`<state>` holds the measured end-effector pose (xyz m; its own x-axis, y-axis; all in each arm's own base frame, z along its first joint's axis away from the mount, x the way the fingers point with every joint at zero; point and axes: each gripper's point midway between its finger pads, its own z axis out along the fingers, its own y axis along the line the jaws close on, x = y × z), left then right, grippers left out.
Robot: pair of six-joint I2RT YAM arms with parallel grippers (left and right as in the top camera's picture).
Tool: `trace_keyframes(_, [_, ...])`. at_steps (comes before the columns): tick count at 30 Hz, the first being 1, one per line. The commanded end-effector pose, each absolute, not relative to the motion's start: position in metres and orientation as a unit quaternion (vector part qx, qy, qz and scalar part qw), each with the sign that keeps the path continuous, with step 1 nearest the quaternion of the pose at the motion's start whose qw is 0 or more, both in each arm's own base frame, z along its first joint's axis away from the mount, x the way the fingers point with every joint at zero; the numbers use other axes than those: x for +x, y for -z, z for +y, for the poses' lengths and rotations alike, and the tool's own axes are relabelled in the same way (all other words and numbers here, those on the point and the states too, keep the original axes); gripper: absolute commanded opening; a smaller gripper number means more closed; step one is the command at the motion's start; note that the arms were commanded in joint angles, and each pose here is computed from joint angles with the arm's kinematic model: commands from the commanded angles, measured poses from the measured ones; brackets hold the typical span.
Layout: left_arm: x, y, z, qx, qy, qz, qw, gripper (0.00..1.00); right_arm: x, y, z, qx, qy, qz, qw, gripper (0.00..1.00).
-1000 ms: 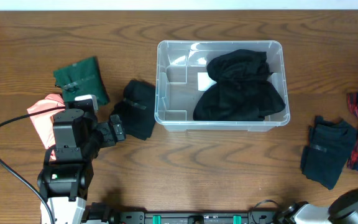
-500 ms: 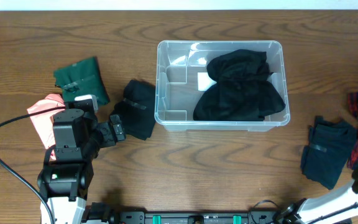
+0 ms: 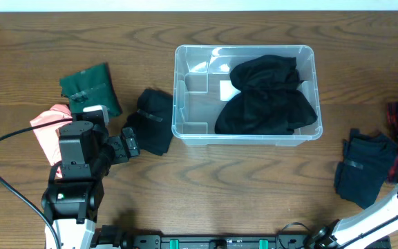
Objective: Pack container
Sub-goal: 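Move the right gripper back and grasp the red plaid shirt, then place the plaid shirt into the container and press it down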
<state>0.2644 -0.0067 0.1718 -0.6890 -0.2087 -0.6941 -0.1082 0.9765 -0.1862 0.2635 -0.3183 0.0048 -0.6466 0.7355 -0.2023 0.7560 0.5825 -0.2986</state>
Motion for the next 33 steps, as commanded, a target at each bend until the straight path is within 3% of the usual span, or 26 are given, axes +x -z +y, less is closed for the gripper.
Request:
trace_keyframes(1, [0.267, -0.18, -0.008, -0.086, 0.068, 0.913, 0.393, 0.98, 0.275, 0.004, -0.294, 0.402, 0.12, 0.907, 0.038, 0.01])
trace_keyframes(6, [0.267, -0.18, -0.008, -0.086, 0.068, 0.913, 0.393, 0.98, 0.31, -0.06, -0.286, 0.388, 0.096, 0.906, 0.138, 0.01])
trace_keyframes(11, [0.267, -0.18, -0.008, -0.086, 0.068, 0.913, 0.393, 0.98, 0.356, -0.169, -0.245, 0.288, 0.075, 0.912, 0.283, 0.01])
trace_keyframes(19, [0.267, -0.18, -0.008, -0.086, 0.068, 0.913, 0.393, 0.98, 0.383, -0.294, -0.098, 0.067, 0.054, 0.896, 0.435, 0.01])
trace_keyframes(23, [0.267, -0.18, -0.008, -0.086, 0.068, 0.913, 0.393, 0.98, 0.387, -0.313, 0.002, -0.082, 0.01, 0.883, 0.462, 0.01])
trace_keyframes(28, [0.267, -0.18, -0.008, -0.086, 0.068, 0.913, 0.393, 0.98, 0.389, -0.3, 0.113, -0.258, -0.022, 0.851, 0.456, 0.01])
trace_keyframes(33, [0.267, -0.18, -0.008, -0.086, 0.068, 0.913, 0.392, 0.98, 0.402, -0.254, 0.159, -0.31, 0.001, 0.857, 0.412, 0.01])
